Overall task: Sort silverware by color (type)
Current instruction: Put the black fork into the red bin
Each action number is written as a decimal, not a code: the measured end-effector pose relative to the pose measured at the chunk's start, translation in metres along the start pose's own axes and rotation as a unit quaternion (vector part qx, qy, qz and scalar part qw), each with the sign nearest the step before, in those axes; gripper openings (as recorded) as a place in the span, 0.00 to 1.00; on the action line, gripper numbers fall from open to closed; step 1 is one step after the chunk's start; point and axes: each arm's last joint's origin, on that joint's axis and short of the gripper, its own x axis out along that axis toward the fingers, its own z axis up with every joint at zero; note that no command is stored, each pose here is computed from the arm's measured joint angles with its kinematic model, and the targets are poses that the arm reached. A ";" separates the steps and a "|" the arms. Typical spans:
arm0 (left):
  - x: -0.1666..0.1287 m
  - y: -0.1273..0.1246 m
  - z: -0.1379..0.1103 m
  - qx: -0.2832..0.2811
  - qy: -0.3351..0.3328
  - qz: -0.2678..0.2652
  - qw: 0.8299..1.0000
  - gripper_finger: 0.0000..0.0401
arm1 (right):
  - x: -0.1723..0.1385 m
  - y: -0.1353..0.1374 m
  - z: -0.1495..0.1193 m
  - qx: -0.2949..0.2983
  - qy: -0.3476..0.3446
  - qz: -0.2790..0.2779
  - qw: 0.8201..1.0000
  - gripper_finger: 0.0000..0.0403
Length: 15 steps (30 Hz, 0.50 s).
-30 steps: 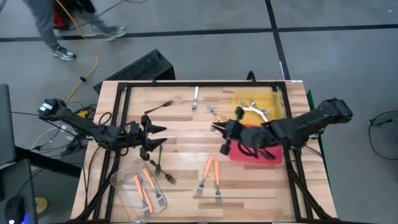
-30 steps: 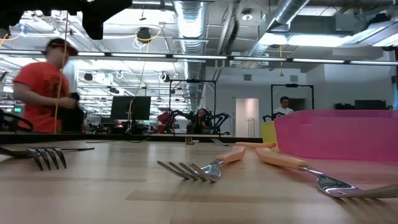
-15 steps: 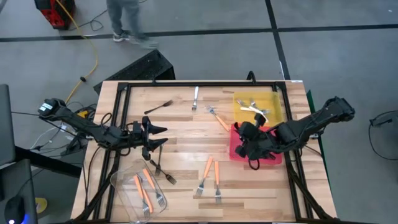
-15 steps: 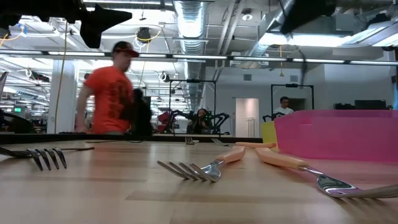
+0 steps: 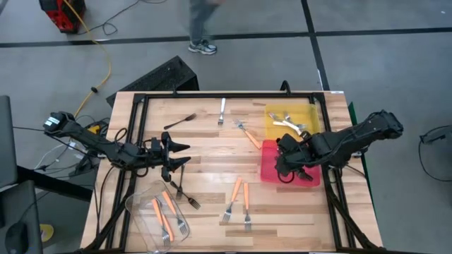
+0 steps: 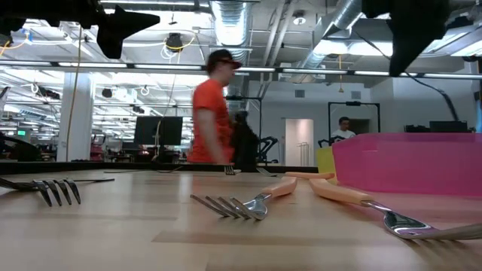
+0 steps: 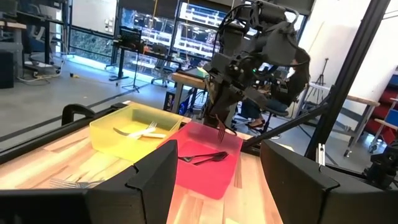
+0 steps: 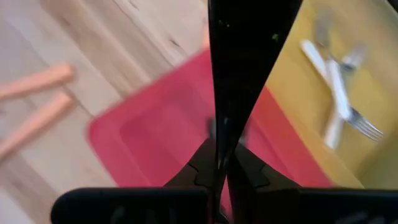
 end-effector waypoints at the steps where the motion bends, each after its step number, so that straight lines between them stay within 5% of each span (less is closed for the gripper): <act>1: 0.000 0.000 0.000 0.000 0.000 0.000 1.000 0.54 | 0.003 0.000 0.001 0.001 0.009 -0.007 1.000 0.09; 15: 0.000 0.001 -0.002 0.006 0.010 0.005 1.000 0.54 | 0.053 0.010 0.008 -0.094 0.193 -0.088 0.973 0.09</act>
